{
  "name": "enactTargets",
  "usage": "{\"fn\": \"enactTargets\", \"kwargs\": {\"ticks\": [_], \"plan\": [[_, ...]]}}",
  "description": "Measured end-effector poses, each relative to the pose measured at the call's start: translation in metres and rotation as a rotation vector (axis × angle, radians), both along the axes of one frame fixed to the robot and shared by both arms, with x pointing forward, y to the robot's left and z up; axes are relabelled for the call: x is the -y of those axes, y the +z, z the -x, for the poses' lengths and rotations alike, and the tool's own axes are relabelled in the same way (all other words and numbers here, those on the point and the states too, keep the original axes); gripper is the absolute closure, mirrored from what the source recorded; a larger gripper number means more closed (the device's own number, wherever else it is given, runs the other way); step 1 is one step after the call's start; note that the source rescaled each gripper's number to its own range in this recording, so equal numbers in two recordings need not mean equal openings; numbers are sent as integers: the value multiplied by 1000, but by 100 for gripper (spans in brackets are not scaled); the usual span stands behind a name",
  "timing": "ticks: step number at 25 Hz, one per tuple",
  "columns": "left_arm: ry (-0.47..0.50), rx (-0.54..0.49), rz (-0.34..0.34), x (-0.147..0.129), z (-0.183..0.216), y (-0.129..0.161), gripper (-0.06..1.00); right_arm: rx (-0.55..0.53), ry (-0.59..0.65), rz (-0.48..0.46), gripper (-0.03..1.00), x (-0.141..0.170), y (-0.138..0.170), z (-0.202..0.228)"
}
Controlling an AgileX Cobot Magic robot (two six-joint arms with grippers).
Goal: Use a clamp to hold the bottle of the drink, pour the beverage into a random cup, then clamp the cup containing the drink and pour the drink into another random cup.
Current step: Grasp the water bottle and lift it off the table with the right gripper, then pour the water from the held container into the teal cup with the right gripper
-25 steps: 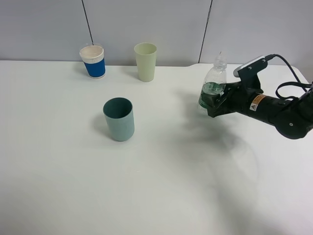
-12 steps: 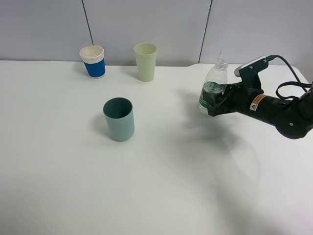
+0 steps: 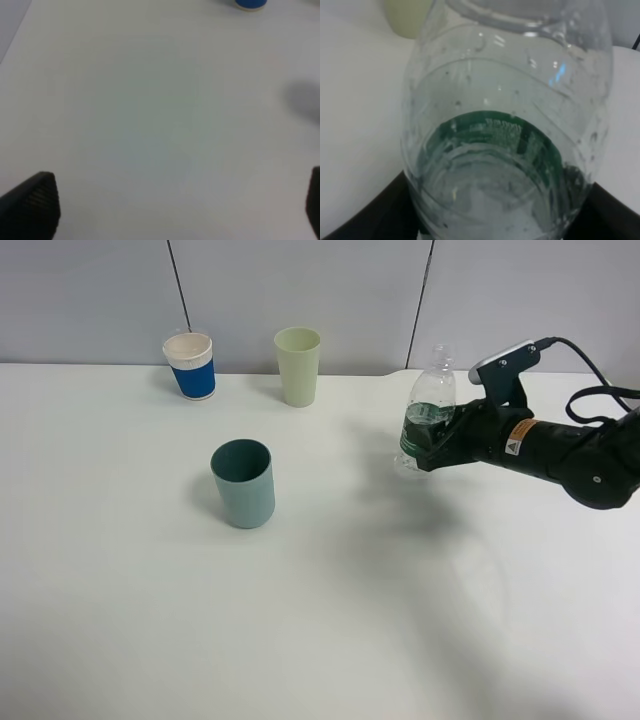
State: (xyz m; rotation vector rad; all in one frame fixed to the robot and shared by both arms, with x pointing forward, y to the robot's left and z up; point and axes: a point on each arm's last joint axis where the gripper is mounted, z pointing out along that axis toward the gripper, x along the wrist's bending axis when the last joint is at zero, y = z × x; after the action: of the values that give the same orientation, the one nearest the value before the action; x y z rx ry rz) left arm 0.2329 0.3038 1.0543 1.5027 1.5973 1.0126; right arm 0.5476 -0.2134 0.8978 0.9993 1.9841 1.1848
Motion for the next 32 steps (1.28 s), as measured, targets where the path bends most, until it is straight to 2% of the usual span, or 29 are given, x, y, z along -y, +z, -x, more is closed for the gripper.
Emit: {"fn": "enactTargets", "kwargs": {"ticks": [5,10,21,32], "plan": [[0,0,0,0,0,0,-5,-7,32,64,97,-22,23,-10],[0,0,0,0,0,0,-5,41,102,96,97,-52,46,-22],[0,0,0,0,0,0,-5,171,296,258,97,-112,91,-33],[0,0,0,0,0,0,-5,307,491,415,97,-153,105,-17]]}}
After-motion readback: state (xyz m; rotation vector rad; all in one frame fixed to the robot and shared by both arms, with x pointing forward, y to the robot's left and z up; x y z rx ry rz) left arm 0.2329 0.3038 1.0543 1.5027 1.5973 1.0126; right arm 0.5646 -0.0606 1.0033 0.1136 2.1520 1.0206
